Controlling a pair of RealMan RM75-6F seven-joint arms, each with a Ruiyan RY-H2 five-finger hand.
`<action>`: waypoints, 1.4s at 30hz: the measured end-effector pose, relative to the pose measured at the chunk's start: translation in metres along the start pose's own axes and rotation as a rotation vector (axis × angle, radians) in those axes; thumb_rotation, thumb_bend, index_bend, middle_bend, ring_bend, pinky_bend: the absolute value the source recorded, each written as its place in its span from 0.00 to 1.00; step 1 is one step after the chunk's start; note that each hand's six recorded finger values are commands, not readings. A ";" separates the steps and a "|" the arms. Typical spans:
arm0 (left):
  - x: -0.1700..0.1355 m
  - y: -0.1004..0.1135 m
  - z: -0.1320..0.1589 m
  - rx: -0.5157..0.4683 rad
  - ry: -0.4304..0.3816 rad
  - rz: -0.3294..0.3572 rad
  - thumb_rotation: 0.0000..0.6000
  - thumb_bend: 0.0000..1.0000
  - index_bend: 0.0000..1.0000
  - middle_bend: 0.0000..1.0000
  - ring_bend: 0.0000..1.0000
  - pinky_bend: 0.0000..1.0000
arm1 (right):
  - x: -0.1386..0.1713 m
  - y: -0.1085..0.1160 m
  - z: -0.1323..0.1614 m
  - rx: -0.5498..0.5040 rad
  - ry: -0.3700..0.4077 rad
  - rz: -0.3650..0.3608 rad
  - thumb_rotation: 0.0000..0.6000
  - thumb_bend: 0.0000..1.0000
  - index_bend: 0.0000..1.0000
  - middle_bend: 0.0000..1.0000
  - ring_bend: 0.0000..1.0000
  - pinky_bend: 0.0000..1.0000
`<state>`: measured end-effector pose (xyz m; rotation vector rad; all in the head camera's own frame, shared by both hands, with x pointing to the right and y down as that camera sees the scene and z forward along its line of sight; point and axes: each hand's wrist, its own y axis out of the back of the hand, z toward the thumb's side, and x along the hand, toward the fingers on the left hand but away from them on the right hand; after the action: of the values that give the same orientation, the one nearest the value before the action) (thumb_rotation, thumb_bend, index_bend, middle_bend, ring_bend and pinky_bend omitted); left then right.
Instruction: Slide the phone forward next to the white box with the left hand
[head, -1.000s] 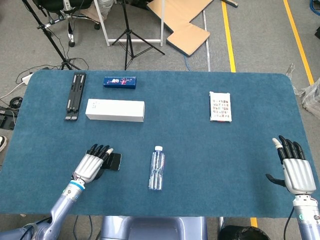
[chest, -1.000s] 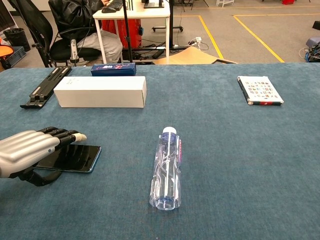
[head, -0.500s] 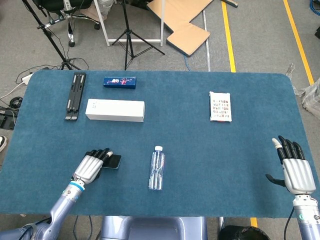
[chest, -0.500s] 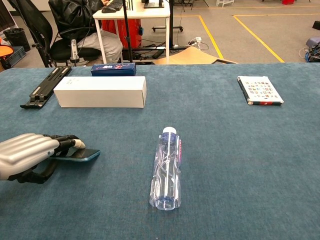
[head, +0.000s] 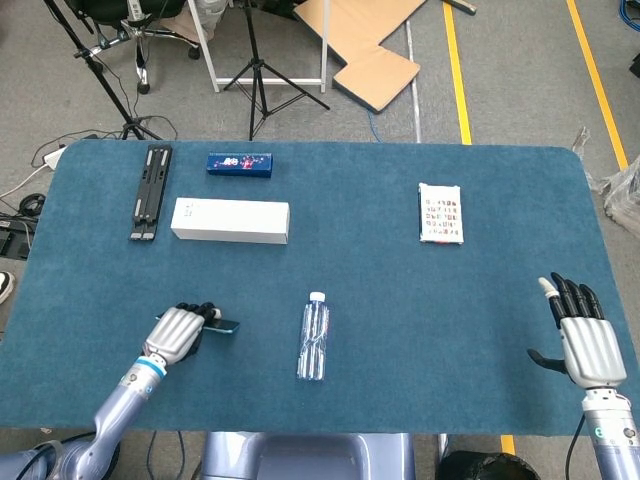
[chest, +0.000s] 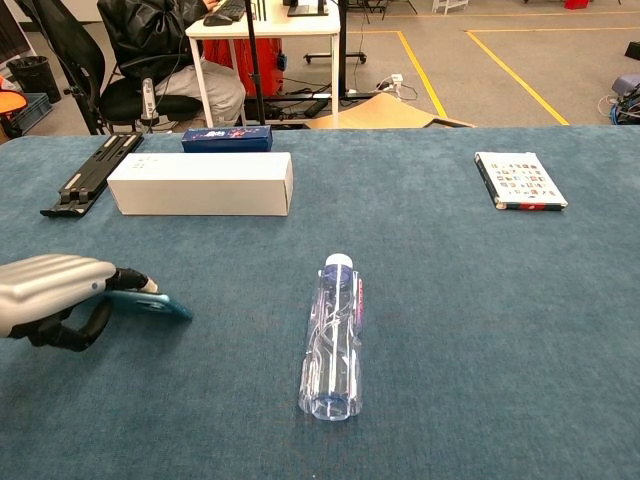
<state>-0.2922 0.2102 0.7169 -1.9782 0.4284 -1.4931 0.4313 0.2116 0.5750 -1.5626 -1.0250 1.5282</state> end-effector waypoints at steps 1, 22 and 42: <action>0.003 0.002 -0.001 -0.007 0.008 -0.004 1.00 0.97 0.27 0.20 0.26 0.29 | 0.000 0.000 0.000 0.000 0.000 0.000 1.00 0.00 0.00 0.00 0.00 0.00; 0.082 0.065 -0.008 0.078 0.100 0.135 1.00 0.54 0.00 0.00 0.00 0.00 | -0.003 -0.009 -0.005 0.009 -0.021 0.029 1.00 0.00 0.00 0.00 0.00 0.00; 0.050 0.136 -0.026 0.067 0.067 0.547 1.00 0.00 0.00 0.00 0.00 0.00 | -0.002 -0.006 -0.006 -0.017 -0.019 0.029 1.00 0.00 0.00 0.00 0.00 0.00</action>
<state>-0.2868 0.0705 0.6712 -1.5871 0.8571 -1.2018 0.4370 0.2131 0.5817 -1.5835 -1.0323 1.5613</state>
